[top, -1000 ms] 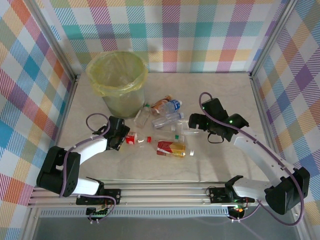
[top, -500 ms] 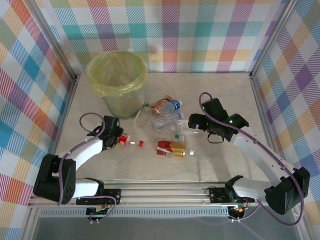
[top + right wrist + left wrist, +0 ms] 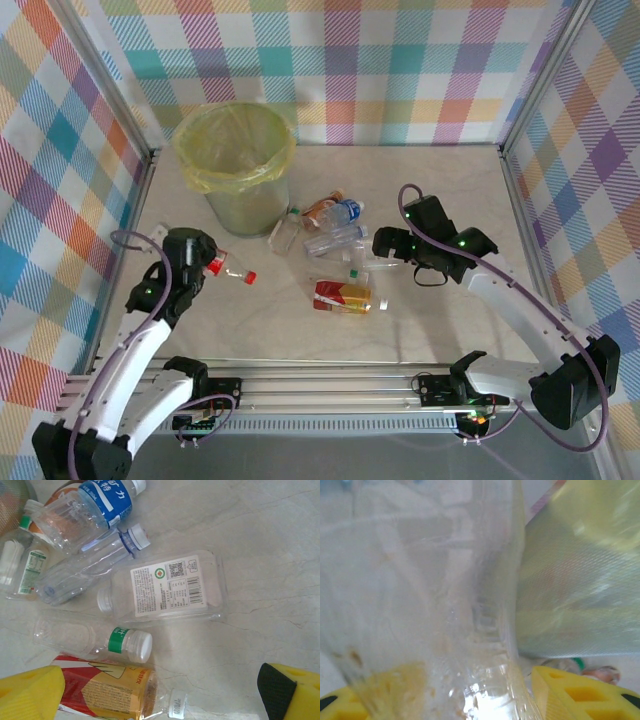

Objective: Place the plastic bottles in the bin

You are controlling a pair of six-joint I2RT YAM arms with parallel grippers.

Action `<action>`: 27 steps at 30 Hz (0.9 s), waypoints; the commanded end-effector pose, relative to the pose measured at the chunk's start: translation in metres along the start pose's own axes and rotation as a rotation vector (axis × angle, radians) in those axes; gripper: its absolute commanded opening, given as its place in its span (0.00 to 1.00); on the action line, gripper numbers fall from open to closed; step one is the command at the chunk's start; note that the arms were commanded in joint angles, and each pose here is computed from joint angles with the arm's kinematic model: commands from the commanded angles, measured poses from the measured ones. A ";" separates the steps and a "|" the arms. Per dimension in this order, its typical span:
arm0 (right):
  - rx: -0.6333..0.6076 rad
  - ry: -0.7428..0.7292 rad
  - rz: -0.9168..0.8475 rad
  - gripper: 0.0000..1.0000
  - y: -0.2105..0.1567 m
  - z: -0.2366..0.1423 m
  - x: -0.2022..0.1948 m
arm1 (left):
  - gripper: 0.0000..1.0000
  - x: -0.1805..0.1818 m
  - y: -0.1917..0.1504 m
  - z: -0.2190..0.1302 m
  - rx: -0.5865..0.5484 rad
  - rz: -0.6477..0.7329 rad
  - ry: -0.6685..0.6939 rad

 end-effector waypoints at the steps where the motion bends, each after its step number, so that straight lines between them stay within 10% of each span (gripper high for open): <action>1: -0.035 0.047 0.020 1.00 0.002 -0.007 0.001 | 0.52 -0.022 0.033 -0.026 -0.139 0.120 -0.071; 18: -0.038 0.097 0.047 1.00 0.003 -0.010 0.005 | 0.55 -0.209 0.132 -0.069 -0.408 0.451 -0.603; 27: -0.039 0.112 0.072 1.00 0.003 -0.010 0.006 | 0.55 -0.274 0.144 -0.031 -0.560 0.754 -0.609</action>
Point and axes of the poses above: each hand's point on the last joint's axis, 136 mm out from that joint toward the fingers, its own z axis out along the fingers, its own x axis along the line the jaws close on, y = z × x, the point moved 10 cm from there along -z, back along the fingers, and after that the axes turned 10 degrees about -z, right-handed, at the moved point
